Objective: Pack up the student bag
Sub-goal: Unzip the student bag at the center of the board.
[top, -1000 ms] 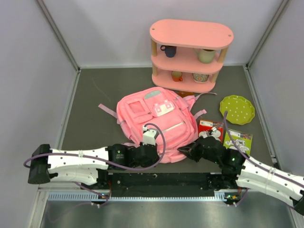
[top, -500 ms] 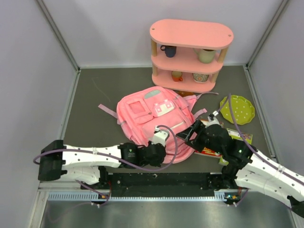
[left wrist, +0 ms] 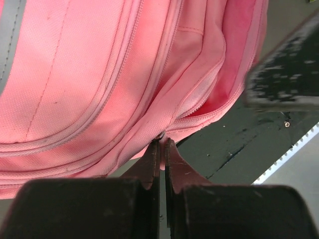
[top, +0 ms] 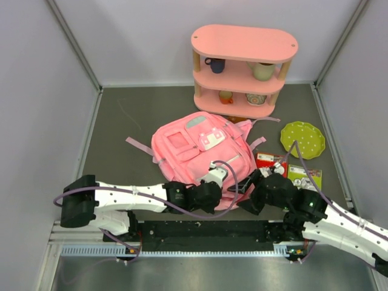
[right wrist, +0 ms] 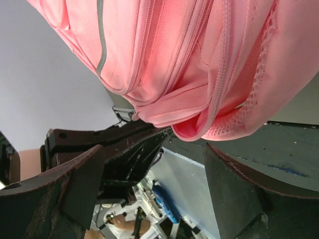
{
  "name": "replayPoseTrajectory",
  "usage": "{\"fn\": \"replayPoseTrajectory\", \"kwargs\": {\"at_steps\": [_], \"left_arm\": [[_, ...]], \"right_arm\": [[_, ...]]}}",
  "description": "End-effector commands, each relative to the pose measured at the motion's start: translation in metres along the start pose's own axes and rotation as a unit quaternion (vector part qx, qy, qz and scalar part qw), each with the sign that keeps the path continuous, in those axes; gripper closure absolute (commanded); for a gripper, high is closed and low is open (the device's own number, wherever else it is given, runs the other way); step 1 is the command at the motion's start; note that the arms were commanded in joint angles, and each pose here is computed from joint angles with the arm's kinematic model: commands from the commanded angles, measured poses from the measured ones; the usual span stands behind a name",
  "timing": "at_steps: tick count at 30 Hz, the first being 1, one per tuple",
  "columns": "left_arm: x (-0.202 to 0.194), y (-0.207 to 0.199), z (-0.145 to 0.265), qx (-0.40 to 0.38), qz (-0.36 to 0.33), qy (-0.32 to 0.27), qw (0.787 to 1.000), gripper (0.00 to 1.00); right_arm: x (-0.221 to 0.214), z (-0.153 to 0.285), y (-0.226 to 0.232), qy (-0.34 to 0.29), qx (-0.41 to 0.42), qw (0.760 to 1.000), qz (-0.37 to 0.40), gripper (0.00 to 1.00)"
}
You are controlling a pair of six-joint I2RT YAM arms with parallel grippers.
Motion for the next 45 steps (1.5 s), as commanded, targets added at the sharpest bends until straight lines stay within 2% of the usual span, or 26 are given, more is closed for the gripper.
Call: {"fn": "replayPoseTrajectory", "kwargs": {"at_steps": [1,4,7,16,19,21,26,35,45], "left_arm": [[0.034,-0.032,0.003,-0.072,0.022,-0.059,0.995,1.0],[0.034,-0.035,0.003,-0.079,0.018,-0.059,0.995,1.0],[0.033,-0.035,0.002,-0.081,0.015,-0.056,0.995,1.0],[0.036,-0.035,0.005,-0.081,0.01,-0.061,0.995,1.0],[0.037,-0.035,0.006,-0.082,0.009,-0.063,0.995,1.0],[0.036,-0.032,0.006,-0.072,0.011,-0.063,0.995,1.0],[0.034,-0.025,0.007,-0.051,0.017,-0.066,0.996,1.0],[0.035,-0.025,0.007,-0.053,0.023,-0.07,0.996,1.0],[0.045,-0.029,0.017,-0.063,0.02,-0.086,0.994,1.0]], "right_arm": [[-0.003,-0.006,0.019,0.001,0.017,0.999,-0.046,0.21],[-0.006,-0.013,0.03,0.006,0.038,0.998,-0.044,0.26],[-0.005,-0.013,0.035,-0.001,0.047,0.998,-0.043,0.35],[-0.004,-0.02,0.029,-0.011,0.043,0.997,-0.06,0.41],[-0.006,-0.018,0.038,-0.005,0.059,0.997,-0.054,0.47],[-0.007,-0.013,0.043,-0.004,0.067,0.997,-0.041,0.46],[0.003,0.008,0.048,-0.046,0.065,0.997,-0.014,0.32],[-0.001,0.007,0.045,-0.027,0.062,0.998,-0.017,0.34],[-0.01,-0.025,0.036,-0.008,0.041,0.998,-0.045,0.35]]}}
Point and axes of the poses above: each gripper's point midway between its finger pads, its own z axis back along the fingers, its own y axis along the line the jaws close on, x = y × z, the point moved 7 cm from there along z, back along the fingers, and after that the axes turned 2 degrees about z, right-handed, at the moved point
